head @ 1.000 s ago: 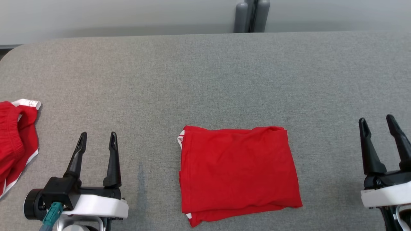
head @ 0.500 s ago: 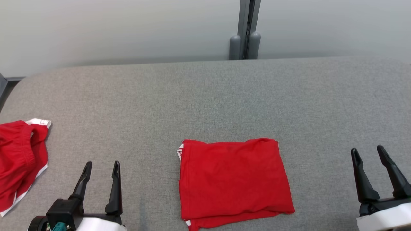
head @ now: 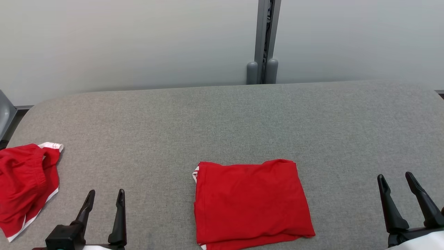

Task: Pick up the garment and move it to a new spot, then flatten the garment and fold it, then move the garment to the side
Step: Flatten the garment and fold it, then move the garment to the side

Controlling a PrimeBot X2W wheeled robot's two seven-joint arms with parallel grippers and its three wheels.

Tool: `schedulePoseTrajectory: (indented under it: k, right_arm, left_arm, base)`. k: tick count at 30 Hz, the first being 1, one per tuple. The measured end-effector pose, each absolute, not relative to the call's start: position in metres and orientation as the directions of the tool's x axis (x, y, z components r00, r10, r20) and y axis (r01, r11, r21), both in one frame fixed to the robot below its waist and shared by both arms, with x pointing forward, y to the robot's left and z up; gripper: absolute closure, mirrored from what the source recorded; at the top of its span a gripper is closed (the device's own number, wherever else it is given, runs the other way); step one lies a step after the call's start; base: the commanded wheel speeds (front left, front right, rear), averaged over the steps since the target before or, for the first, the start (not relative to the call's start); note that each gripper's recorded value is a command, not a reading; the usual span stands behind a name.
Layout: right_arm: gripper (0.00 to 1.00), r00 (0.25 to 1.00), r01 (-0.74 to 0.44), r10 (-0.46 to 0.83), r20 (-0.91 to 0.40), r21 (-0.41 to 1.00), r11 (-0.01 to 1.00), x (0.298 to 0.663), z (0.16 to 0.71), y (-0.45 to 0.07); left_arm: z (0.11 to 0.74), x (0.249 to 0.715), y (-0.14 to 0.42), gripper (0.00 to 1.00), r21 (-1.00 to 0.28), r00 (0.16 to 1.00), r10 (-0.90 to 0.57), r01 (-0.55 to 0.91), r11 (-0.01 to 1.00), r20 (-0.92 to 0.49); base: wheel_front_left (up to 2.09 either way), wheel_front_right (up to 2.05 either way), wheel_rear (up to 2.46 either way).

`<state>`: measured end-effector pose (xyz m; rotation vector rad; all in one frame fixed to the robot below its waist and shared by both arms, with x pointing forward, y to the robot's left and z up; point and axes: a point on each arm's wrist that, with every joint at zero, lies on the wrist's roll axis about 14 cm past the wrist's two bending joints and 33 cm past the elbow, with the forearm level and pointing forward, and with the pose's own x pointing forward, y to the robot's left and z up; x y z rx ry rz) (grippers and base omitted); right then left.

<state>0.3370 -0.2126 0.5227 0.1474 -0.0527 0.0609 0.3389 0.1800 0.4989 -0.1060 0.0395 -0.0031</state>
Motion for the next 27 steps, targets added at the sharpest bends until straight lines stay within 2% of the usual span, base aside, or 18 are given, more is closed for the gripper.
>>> schedulePoseTrajectory:
  k: [27]
  right_arm:
    - [0.00,0.997,-0.066,0.060,0.051,0.139,0.988,0.3383,0.5223,-0.2113]
  left_arm:
    - [0.5019,0.3407,0.1862,0.00,-0.103,1.000,0.011,-0.014,0.995,-0.026]
  base:
    - [0.00,0.00,0.00]
